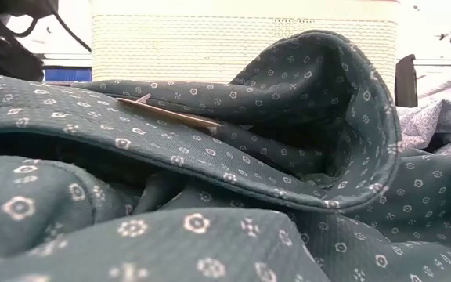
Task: Sort clothes
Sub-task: Put the white underwear into the white laundry organizer
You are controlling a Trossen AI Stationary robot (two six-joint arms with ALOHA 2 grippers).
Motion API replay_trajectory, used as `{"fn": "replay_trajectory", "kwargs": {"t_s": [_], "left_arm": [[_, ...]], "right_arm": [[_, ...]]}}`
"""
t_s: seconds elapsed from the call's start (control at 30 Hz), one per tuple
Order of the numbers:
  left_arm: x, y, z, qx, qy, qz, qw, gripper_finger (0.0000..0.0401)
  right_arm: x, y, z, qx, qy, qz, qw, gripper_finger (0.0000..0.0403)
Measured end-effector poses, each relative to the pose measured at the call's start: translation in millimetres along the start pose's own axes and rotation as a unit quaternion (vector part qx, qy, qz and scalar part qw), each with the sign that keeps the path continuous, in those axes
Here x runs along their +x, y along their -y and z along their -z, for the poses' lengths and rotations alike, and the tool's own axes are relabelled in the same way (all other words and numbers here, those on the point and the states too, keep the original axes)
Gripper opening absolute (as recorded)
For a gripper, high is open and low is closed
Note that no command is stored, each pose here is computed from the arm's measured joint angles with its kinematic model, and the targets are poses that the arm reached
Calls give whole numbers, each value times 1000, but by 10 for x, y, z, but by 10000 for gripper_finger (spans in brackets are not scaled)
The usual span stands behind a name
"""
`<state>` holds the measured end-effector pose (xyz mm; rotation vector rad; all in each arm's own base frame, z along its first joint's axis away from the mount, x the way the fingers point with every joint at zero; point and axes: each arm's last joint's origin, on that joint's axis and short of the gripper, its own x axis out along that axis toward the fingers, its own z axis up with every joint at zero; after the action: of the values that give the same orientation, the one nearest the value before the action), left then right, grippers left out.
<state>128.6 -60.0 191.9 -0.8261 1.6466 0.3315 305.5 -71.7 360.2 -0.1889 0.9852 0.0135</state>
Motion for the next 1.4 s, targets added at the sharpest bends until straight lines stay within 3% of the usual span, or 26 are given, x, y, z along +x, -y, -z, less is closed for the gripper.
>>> {"fn": "replay_trajectory", "kwargs": {"t_s": [0.33,0.57,0.67,0.8,0.93,1.07,1.2,1.4], "left_arm": [[106,12,-34,-4,-25,-52,998,124],[189,40,-64,10,-51,-74,996,126],[224,57,-74,44,-76,-72,994,104],[255,84,-86,84,-96,-58,990,21],[199,159,-90,120,-87,-34,988,7],[-32,297,-66,164,-49,9,985,4],[-405,423,-11,208,38,54,976,3],[-1080,504,118,262,234,86,932,2]], "right_arm": [[-1,-2,7,-8,-4,-1,1000,176],[-3,-5,14,-6,-7,-3,1000,176],[-3,-6,15,-5,-8,-3,1000,176],[-3,-6,16,0,-8,-3,1000,176],[-2,-6,16,3,-9,-3,1000,176],[-3,-6,17,4,-10,-1,1000,176],[-3,-5,16,6,-9,0,1000,176],[-3,-5,12,5,-7,0,1000,176]]}}
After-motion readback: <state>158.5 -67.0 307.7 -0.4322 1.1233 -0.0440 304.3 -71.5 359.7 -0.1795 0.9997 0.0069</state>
